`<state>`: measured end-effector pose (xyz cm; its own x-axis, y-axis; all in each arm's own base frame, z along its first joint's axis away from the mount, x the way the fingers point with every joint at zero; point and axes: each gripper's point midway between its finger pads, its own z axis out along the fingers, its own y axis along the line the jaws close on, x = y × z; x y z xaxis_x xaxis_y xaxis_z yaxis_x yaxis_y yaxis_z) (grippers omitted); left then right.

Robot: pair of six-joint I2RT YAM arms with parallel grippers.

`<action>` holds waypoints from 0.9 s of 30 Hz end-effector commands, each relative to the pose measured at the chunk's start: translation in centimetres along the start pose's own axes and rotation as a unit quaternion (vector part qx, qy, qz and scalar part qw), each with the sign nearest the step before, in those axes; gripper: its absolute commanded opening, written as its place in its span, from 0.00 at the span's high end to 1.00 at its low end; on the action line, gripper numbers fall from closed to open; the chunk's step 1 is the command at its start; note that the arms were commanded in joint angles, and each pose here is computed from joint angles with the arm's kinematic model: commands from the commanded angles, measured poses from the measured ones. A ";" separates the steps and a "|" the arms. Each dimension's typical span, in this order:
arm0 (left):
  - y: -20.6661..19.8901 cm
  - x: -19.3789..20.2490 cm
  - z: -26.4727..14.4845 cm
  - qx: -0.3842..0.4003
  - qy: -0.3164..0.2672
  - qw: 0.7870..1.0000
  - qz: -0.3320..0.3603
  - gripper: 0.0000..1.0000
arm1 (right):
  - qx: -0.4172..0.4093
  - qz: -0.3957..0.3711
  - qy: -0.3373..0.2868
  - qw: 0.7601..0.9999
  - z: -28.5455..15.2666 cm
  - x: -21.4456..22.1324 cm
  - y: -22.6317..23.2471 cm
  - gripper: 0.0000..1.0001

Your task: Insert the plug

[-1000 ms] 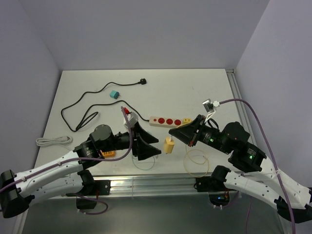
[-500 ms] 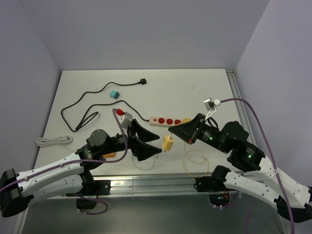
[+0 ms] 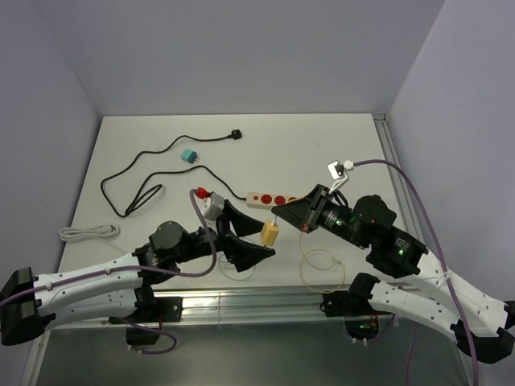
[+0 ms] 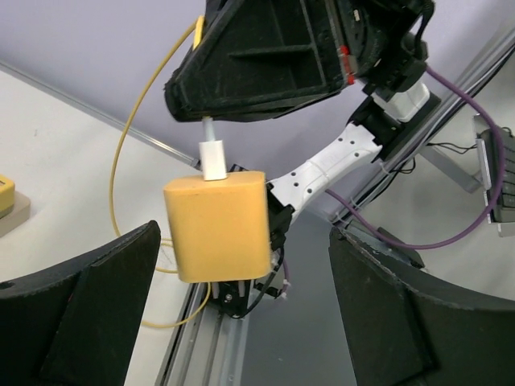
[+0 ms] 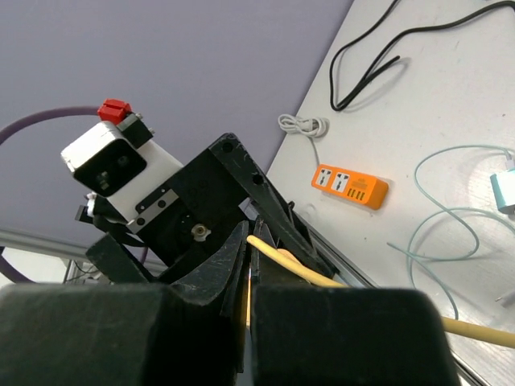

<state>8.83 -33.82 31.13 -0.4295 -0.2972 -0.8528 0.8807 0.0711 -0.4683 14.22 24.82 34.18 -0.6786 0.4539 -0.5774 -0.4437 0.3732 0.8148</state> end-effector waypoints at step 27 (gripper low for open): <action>2.1 -3.2 -3.2 -0.067 0.058 0.995 -0.039 1.00 | -0.085 -0.155 0.176 0.968 -4.6 5.7 1.0 0.12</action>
<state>12.00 -30.75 29.44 -0.4792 -0.2026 -0.8540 0.8183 0.2489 -0.5182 9.49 24.58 30.67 -0.7070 0.1248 -0.6961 -0.6127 0.3836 0.6910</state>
